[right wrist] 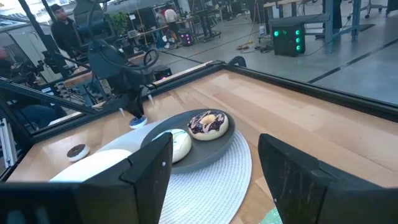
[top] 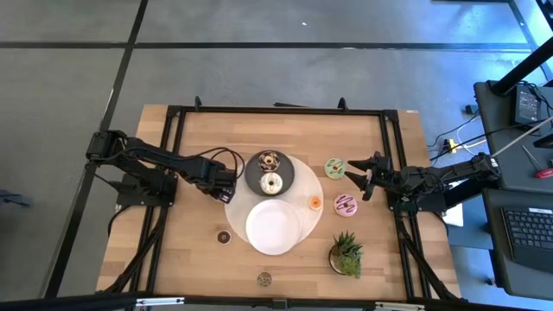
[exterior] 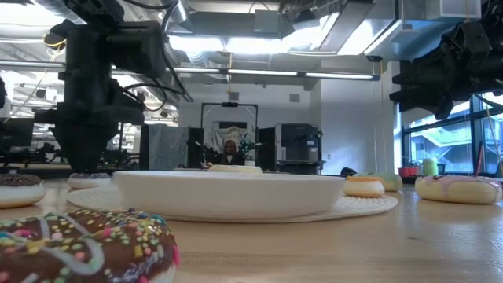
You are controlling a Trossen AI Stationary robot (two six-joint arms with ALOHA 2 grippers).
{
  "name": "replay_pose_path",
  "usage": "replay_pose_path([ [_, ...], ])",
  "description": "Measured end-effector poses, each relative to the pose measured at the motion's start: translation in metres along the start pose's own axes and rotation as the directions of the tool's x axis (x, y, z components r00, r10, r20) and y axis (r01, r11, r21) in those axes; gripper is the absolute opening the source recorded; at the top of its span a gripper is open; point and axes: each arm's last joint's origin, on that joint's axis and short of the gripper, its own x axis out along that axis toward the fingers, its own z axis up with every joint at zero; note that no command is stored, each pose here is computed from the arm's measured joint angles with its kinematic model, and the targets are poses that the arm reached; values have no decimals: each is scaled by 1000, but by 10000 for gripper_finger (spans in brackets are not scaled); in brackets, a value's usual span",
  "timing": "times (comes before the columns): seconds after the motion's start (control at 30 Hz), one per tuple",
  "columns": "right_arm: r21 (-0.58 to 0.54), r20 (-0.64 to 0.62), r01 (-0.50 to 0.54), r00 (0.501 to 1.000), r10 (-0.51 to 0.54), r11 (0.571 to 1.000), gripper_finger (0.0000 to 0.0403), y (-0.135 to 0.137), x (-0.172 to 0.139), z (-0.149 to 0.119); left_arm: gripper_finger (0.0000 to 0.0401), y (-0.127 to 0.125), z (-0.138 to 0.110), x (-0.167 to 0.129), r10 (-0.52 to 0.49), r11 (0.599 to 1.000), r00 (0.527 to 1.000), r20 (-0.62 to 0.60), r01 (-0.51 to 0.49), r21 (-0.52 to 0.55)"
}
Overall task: Pick & Place donuts
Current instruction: Put the small blue donut on the white plate
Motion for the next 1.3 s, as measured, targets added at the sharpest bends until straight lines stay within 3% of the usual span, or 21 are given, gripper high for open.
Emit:
replay_pose_path([
  [0.53,0,0,0,1000,0,1000,239,0,0,0,5,4,-3,10,-16,1000,1000,3,16,-1],
  [0.87,2,0,0,1000,0,1000,239,0,0,0,2,-6,3,-3,-46,993,999,25,43,106],
  [1.3,1,0,0,1000,0,1000,239,0,0,0,2,-7,6,-8,-31,989,998,50,23,148],
])
